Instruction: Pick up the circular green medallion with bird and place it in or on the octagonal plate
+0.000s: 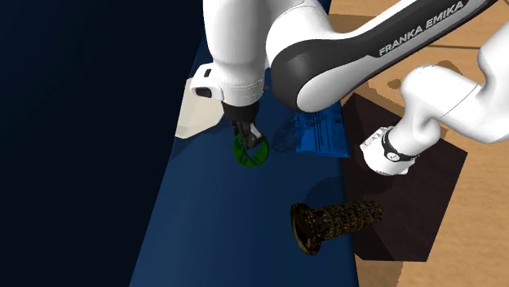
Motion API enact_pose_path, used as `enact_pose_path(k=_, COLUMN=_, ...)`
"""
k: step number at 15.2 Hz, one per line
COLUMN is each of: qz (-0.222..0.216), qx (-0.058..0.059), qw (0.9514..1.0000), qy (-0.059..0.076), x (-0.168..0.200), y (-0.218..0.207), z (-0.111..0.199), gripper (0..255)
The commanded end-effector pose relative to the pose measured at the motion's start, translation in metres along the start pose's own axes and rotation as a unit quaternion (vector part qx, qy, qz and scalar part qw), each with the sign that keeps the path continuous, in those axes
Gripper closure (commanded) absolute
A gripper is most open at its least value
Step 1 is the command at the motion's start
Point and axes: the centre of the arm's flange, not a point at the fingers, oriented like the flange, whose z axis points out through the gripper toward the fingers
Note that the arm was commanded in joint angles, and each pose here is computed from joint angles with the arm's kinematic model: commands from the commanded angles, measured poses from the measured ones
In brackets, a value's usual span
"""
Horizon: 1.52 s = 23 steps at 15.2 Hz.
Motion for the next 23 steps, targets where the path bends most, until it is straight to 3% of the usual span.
enact_pose_path(k=1, qz=0.000, qx=0.000, qw=1.0000, qy=0.000, x=-0.001, y=0.000, z=-0.011, gripper=255)
enact_pose_path(k=4, qz=0.000, qx=0.000, qw=1.0000, qy=0.000, x=0.000, y=-0.001, z=-0.024, gripper=255)
enact_pose_path(k=23, qz=0.000, qx=0.000, qw=1.0000, qy=0.000, x=0.024, y=0.248, z=-0.042, gripper=255)
